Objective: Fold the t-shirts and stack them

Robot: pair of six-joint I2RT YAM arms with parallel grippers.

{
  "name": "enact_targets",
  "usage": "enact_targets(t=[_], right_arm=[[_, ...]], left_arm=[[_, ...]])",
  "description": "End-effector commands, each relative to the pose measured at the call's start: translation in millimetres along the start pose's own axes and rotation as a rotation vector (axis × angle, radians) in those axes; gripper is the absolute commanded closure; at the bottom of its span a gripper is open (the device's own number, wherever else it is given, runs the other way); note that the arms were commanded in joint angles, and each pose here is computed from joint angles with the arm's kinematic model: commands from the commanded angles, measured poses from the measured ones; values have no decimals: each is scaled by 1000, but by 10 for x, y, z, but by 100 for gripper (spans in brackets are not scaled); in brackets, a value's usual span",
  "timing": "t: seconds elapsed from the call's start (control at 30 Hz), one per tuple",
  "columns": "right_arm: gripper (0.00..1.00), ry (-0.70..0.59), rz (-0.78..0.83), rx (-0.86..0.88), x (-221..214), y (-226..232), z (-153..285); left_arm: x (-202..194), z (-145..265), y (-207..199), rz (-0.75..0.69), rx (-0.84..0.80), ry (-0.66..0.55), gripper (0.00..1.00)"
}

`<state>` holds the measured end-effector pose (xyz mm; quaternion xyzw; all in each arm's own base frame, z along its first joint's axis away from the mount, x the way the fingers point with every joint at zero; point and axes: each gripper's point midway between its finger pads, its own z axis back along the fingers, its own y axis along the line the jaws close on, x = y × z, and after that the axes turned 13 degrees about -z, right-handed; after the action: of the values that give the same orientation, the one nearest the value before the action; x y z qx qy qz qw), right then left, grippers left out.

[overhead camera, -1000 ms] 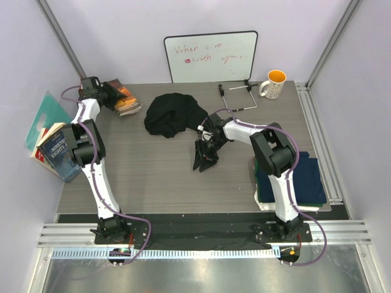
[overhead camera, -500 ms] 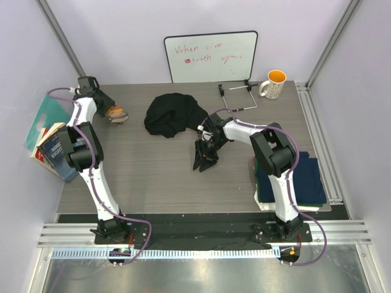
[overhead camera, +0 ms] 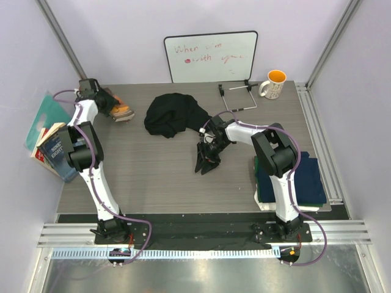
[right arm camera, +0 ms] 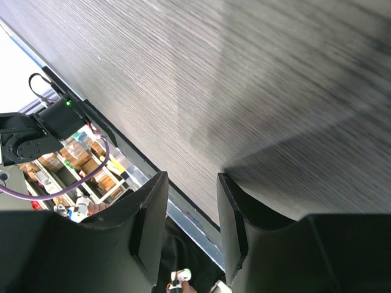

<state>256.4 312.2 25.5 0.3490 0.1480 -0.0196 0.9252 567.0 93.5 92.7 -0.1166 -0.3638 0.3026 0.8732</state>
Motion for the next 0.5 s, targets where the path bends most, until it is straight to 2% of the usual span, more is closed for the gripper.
enact_targets(t=[0.0,0.17,0.23,0.27,0.3,0.47], right_arm=[[57,-55,57,22,50,159,168],[57,-69,59,20,56,155,211],[57,-71,53,16,49,131,217],[57,-73,51,18,53,130,231],[57,-72,50,16,48,120,226],[57,-92,57,35,78,198,305]], left_arm=[[559,180,-393,35,-117,-155,100],[732,214,-468,87,-141,-226,100],[786,176,-390,110,-88,-237,100],[852,213,-297,124,-3,-245,100],[759,81,-167,135,54,-208,100],[679,80,182,193,289,-156,100]])
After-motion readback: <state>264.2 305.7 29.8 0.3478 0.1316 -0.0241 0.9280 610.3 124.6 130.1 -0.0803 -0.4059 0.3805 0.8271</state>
